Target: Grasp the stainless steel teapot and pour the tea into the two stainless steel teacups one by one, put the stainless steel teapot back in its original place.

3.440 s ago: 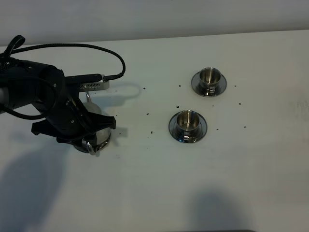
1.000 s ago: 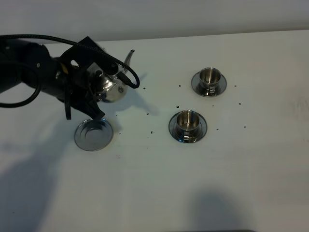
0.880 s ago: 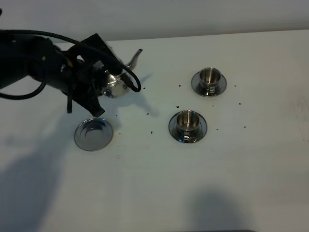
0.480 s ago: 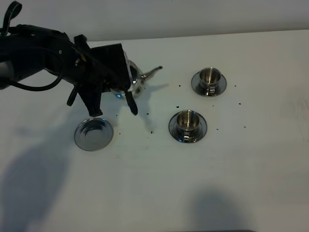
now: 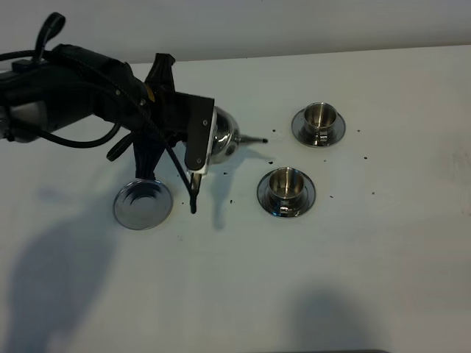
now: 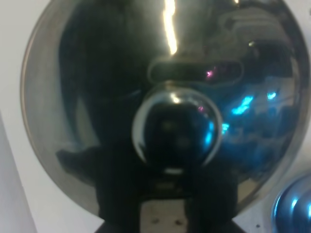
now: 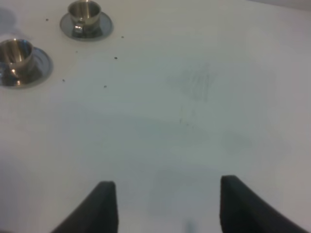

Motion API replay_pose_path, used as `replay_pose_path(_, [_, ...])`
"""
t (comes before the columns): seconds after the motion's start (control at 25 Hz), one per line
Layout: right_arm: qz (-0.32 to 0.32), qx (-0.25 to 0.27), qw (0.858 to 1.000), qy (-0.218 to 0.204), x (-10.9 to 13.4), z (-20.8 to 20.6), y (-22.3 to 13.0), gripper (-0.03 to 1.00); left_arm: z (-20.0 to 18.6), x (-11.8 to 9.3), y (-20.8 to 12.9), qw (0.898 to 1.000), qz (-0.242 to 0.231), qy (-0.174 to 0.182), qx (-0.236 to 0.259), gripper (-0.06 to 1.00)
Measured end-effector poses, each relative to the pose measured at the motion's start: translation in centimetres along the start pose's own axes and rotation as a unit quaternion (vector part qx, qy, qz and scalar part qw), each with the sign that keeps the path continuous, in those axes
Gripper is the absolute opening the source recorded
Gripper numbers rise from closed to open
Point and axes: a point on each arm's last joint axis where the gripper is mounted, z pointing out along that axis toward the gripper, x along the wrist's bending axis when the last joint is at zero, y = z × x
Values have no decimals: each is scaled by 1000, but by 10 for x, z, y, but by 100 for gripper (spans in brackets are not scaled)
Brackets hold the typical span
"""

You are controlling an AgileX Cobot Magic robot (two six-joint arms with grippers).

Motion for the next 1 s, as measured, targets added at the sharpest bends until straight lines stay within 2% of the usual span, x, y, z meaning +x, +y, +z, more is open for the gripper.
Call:
replay_pose_path(0.32, [0,0,1000,0,0,0,0,46,16,5,0,997,58,50,3,23])
replay_pose_path(0.68, [0,0,1000,0,0,0,0,46,28,5,9,986,144,80,4,23])
replay_pose_path(1.0, [0,0,1000,0,0,0,0,46,37,6,12,980,165,106,-6,23])
